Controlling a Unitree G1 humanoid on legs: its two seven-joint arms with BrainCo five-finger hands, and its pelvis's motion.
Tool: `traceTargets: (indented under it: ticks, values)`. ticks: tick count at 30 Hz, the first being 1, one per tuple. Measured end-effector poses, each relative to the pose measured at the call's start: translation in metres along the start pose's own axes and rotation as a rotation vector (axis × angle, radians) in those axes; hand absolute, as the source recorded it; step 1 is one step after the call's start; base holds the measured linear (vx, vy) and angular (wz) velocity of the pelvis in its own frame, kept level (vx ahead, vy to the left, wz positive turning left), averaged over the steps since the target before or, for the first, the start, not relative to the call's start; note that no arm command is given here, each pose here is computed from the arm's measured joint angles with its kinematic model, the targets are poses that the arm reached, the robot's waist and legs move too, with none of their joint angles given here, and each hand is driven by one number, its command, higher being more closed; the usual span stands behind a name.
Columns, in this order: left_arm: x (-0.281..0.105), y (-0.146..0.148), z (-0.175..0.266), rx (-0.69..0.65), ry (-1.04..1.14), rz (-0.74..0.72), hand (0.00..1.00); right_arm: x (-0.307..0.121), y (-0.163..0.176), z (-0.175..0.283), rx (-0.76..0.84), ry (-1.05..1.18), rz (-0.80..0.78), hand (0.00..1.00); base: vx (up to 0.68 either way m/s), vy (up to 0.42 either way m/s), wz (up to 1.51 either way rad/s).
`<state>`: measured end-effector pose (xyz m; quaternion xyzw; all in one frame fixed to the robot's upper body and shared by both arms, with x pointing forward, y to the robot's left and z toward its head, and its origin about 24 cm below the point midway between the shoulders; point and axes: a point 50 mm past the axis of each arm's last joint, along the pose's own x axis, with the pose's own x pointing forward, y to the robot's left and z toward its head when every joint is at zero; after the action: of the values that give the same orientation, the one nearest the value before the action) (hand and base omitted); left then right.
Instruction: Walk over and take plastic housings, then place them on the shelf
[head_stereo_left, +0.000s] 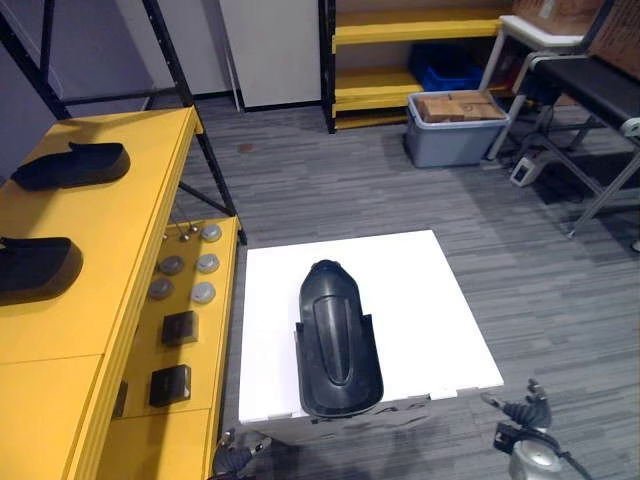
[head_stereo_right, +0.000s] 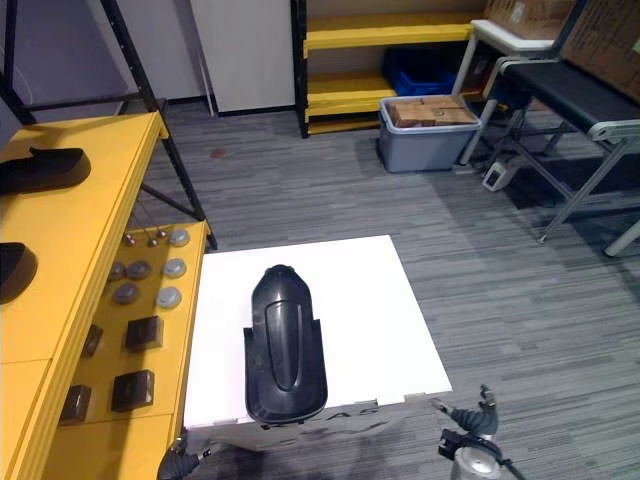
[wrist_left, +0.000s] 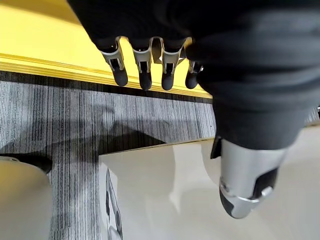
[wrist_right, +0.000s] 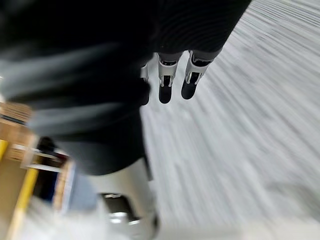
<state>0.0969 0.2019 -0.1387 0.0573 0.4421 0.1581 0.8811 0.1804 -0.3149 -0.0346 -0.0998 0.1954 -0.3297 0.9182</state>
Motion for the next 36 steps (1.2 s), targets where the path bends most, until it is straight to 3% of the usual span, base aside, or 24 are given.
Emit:
traceTargets:
  ticks: [5, 9, 14, 22, 30, 36]
  values:
    - [0.0, -0.001, 0.001, -0.008, -0.008, -0.021, 0.0, 0.007, 0.007, 0.089, 0.047, -0.342, 0.044, 0.0, 0.02, -0.014, -0.15]
    - [-0.002, -0.012, 0.002, -0.008, -0.017, -0.063, 0.0, -0.012, 0.055, 0.152, 0.099, -0.6, 0.25, 0.0, -0.07, 0.016, -0.12]
    - [0.0, -0.014, 0.007, 0.009, -0.036, -0.078, 0.0, -0.058, 0.122, 0.187, 0.184, -0.771, 0.542, 0.0, -0.07, 0.056, 0.03]
    - [0.002, -0.016, 0.008, 0.008, -0.035, -0.082, 0.0, -0.09, 0.174, 0.16, 0.07, -0.706, 0.761, 0.0, -0.14, 0.003, 0.08]
    - [0.003, -0.016, 0.008, 0.01, -0.027, -0.07, 0.0, -0.096, 0.185, 0.119, -0.162, -0.573, 0.701, 0.0, -0.09, 0.02, 0.08]
    - [0.004, -0.018, 0.009, 0.012, -0.018, -0.067, 0.0, -0.081, 0.18, 0.09, -0.304, -0.435, 0.55, 0.0, 0.05, -0.012, 0.12]
